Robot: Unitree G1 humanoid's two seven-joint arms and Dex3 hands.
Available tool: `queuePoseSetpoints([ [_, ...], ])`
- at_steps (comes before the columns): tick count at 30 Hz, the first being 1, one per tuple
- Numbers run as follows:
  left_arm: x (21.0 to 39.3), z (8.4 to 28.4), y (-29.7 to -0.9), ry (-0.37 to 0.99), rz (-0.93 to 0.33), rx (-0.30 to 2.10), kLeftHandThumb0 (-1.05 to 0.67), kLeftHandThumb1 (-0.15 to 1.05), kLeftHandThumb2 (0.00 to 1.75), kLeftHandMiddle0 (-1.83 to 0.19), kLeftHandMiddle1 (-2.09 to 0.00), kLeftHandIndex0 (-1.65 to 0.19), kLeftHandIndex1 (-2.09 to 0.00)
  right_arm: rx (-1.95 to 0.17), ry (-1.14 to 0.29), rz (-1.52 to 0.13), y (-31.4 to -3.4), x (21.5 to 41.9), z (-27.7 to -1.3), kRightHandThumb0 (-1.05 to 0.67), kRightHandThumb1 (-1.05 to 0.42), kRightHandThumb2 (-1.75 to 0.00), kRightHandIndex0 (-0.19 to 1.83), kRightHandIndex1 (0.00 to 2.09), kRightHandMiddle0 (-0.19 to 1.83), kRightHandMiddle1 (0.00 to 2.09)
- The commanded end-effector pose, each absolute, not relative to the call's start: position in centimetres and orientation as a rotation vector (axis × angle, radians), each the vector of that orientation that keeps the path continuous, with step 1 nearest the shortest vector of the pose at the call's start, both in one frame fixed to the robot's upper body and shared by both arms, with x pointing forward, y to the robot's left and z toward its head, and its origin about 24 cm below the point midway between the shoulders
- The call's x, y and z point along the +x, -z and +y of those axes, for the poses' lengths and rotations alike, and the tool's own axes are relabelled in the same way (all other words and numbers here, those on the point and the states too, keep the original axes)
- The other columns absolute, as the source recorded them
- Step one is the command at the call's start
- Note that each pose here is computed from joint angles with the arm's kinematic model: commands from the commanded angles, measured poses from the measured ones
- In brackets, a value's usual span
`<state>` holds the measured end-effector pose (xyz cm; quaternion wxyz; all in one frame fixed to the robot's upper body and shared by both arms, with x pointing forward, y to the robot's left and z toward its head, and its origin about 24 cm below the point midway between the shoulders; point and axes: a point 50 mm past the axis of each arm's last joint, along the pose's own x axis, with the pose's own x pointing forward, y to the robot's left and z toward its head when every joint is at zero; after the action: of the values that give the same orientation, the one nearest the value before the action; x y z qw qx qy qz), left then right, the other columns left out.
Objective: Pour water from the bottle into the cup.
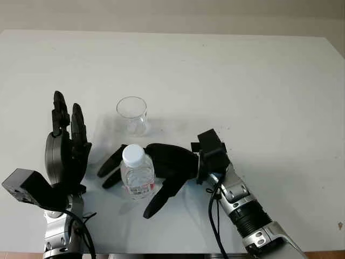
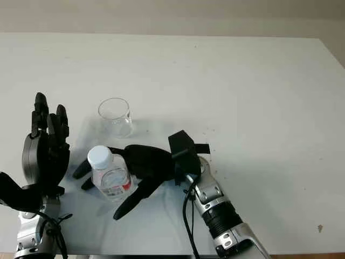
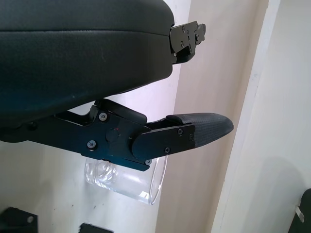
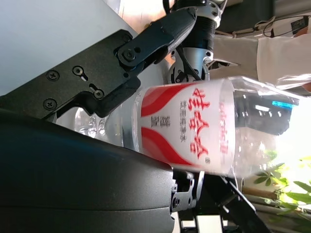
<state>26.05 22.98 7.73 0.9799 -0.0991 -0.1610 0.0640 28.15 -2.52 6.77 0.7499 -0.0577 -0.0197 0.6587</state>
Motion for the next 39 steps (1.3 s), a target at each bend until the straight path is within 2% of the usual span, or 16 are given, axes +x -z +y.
queuePoseSetpoints([
  [1, 25.6, 23.0, -7.1, -0.147, -0.309, -0.202, -0.65, 1.05, 0.54, 0.11, -0.05, 0.18, -0.05, -0.149, -1.439, -0.082, -6.8, 27.7, -2.2, -0.62, -0.74, -0.06, 0.35, 1.48, 0.30, 1.47],
  [4, 25.6, 22.9, -7.1, -0.154, -0.312, -0.205, -0.65, 1.05, 0.54, 0.10, -0.06, 0.17, -0.05, -0.188, -1.421, -0.124, -7.1, 27.3, -1.9, -0.57, -0.76, -0.06, 0.62, 1.71, 0.57, 1.66],
  [8, 25.5, 22.9, -7.0, -0.153, -0.311, -0.211, -0.65, 1.05, 0.54, 0.09, -0.06, 0.17, -0.06, -0.211, -1.402, -0.165, -7.2, 26.8, -1.6, -0.57, -0.80, -0.07, 0.91, 1.91, 0.86, 1.90],
  [10, 25.5, 22.9, -7.0, -0.154, -0.311, -0.213, -0.65, 1.05, 0.53, 0.09, -0.06, 0.17, -0.06, -0.232, -1.385, -0.196, -7.3, 26.5, -1.5, -0.57, -0.86, -0.08, 1.17, 2.05, 1.10, 2.04],
  [13, 25.6, 23.0, -7.0, -0.152, -0.309, -0.211, -0.65, 1.05, 0.53, 0.10, -0.05, 0.17, -0.05, -0.261, -1.361, -0.226, -7.1, 26.2, -1.6, -0.54, -1.00, -0.10, 1.46, 2.09, 1.39, 2.09],
  [15, 25.6, 22.9, -7.0, -0.151, -0.309, -0.209, -0.65, 1.05, 0.54, 0.10, -0.05, 0.17, -0.05, -0.276, -1.311, -0.251, -7.0, 26.1, -1.7, -0.53, -1.03, -0.18, 1.50, 2.09, 1.43, 2.09],
  [17, 25.6, 22.9, -7.0, -0.149, -0.310, -0.213, -0.64, 1.05, 0.55, 0.10, -0.05, 0.18, -0.05, -0.280, -1.259, -0.265, -6.9, 26.0, -1.8, -0.51, -1.04, -0.33, 1.54, 2.09, 1.28, 2.09],
  [20, 25.7, 23.0, -7.0, -0.149, -0.310, -0.215, -0.64, 1.05, 0.55, 0.10, -0.05, 0.18, -0.05, -0.246, -1.199, -0.269, -6.8, 26.3, -2.1, -0.48, -1.05, -0.44, 1.58, 2.09, 1.25, 2.09],
  [24, 25.7, 23.0, -7.0, -0.153, -0.310, -0.211, -0.64, 1.05, 0.54, 0.10, -0.06, 0.17, -0.05, -0.195, -1.113, -0.276, -6.8, 27.0, -2.8, -0.47, -1.05, -0.49, 1.68, 2.09, 1.42, 2.09],
  [32, 26.0, 22.9, -7.1, -0.138, -0.317, -0.203, -0.64, 1.05, 0.55, 0.10, -0.05, 0.18, -0.05, -0.058, -0.817, -0.274, -9.0, 30.6, -7.1, -0.50, -1.05, -0.53, 1.79, 2.09, 1.58, 2.09],
  [36, 26.1, 22.9, -7.2, -0.134, -0.317, -0.200, -0.64, 1.05, 0.56, 0.11, -0.05, 0.18, -0.05, 0.004, -0.744, -0.263, -9.9, 32.1, -9.2, -0.48, -1.05, -0.55, 1.83, 2.09, 1.80, 2.09],
  [39, 26.2, 22.8, -7.2, -0.134, -0.316, -0.203, -0.65, 1.05, 0.56, 0.11, -0.05, 0.19, -0.05, 0.040, -0.682, -0.264, -10.6, 33.2, -10.5, -0.45, -1.05, -0.53, 1.83, 2.09, 1.83, 2.09],
])
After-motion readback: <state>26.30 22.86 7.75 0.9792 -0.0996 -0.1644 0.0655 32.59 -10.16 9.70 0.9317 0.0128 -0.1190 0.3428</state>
